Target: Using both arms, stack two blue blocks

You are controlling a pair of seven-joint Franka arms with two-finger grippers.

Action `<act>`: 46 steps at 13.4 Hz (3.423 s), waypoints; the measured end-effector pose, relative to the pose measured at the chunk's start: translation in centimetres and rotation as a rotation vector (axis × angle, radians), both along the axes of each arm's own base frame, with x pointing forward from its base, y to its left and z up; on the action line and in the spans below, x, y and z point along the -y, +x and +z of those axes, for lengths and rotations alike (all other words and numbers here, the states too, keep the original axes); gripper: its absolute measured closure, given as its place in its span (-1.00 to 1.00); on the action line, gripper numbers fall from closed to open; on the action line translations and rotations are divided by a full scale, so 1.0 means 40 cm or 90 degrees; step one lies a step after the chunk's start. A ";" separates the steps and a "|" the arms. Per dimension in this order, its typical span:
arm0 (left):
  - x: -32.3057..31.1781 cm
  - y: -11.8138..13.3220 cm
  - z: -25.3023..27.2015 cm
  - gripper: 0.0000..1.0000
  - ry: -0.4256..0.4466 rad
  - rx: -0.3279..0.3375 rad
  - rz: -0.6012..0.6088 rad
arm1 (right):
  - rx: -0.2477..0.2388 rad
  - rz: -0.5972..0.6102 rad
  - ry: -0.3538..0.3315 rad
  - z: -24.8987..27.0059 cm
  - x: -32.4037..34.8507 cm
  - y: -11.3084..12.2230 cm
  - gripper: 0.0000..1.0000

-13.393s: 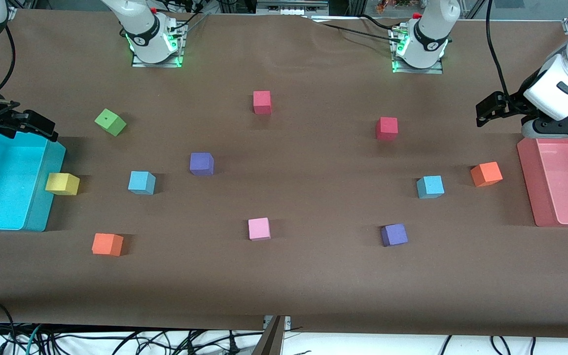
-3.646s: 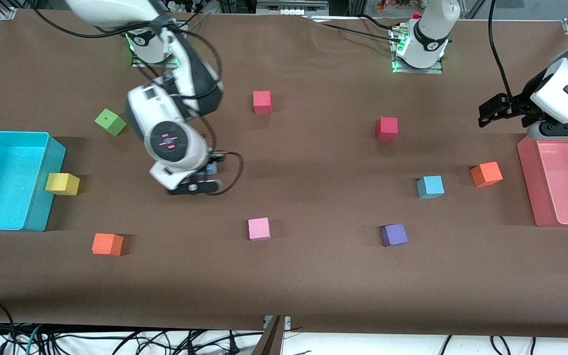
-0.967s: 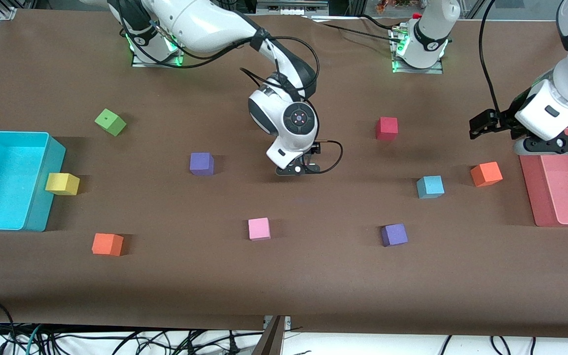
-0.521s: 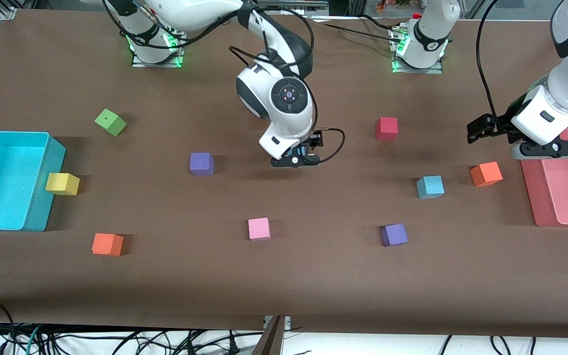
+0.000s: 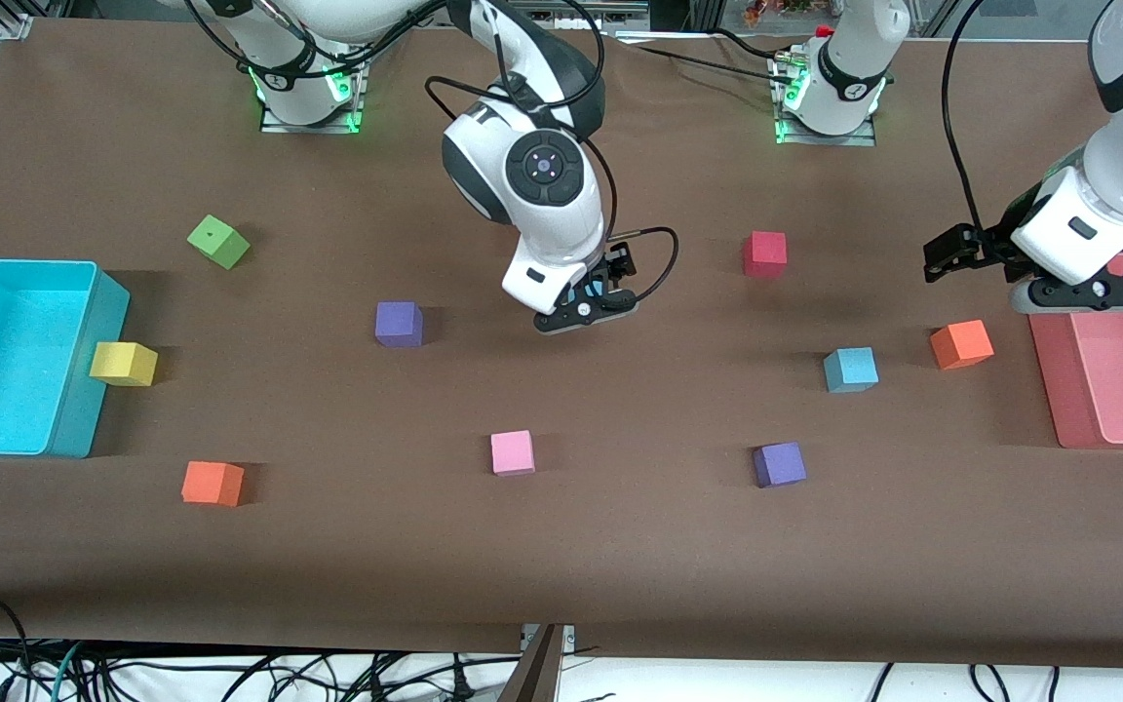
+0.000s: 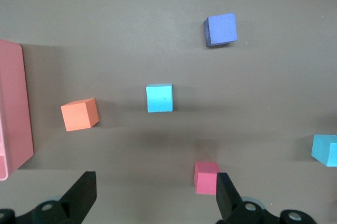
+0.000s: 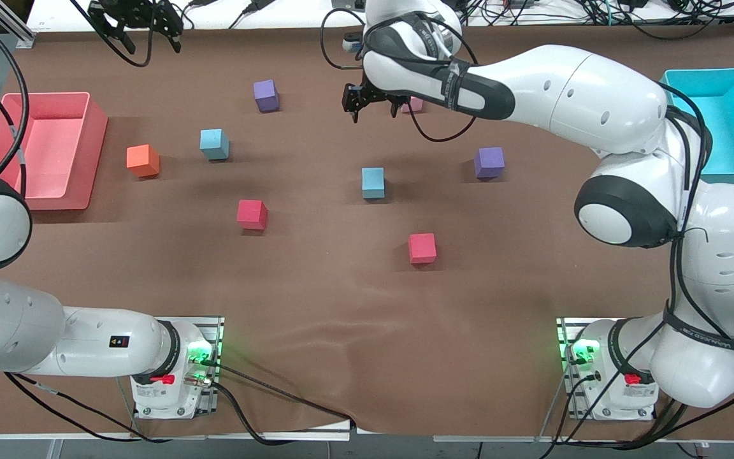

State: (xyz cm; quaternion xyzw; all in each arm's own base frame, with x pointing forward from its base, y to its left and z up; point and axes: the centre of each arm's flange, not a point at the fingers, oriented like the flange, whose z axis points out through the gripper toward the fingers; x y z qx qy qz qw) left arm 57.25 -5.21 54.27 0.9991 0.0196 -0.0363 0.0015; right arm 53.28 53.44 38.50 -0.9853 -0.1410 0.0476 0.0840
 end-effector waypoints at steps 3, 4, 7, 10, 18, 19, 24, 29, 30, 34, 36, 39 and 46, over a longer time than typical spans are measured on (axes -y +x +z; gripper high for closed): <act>0.002 0.015 -0.140 -1.00 -0.001 0.010 0.000 | 0.017 0.050 0.054 -0.038 0.055 0.041 -1.00; 0.002 0.019 -0.189 -1.00 -0.002 0.008 0.000 | 0.028 0.077 0.074 -0.055 0.073 0.046 -1.00; 0.002 0.038 -0.305 -1.00 -0.004 0.012 0.001 | 0.064 0.139 0.130 -0.126 0.104 0.016 -1.00; 0.000 0.059 -0.432 -1.00 -0.007 0.025 0.003 | 0.053 0.180 0.162 -0.162 0.137 -0.059 -1.00; -0.053 0.033 -0.739 -1.00 -0.011 0.055 -0.018 | 0.019 0.223 0.220 -0.050 0.258 -0.132 -1.00; -0.058 0.029 -0.751 -1.00 -0.010 0.049 -0.017 | 0.016 0.224 0.231 -0.036 0.237 -0.151 -1.00; -0.063 0.000 -0.806 -0.99 -0.009 0.035 -0.015 | 0.062 0.264 0.241 -0.156 0.233 -0.173 -1.00; -0.057 -0.013 -0.838 -0.41 -0.010 0.025 -0.017 | 0.128 0.470 0.330 -0.270 0.335 -0.152 -1.00; -0.055 -0.013 -0.841 -0.22 -0.010 0.025 -0.018 | 0.143 0.510 0.360 -0.299 0.355 -0.161 -1.00; -0.053 -0.006 -0.818 -0.01 -0.010 0.034 -0.020 | 0.190 0.594 0.438 -0.397 0.398 -0.190 -1.00; -0.042 0.002 -0.760 -0.01 -0.011 0.032 -0.025 | 0.197 0.614 0.451 -0.431 0.403 -0.196 -1.00; 0.046 0.007 -0.604 -0.01 -0.017 0.032 -0.058 | 0.201 0.657 0.463 -0.501 0.419 -0.211 -1.00; 0.520 -0.090 -0.393 -0.01 -0.030 0.009 0.012 | 0.244 0.586 0.519 -0.564 0.440 -0.219 -1.00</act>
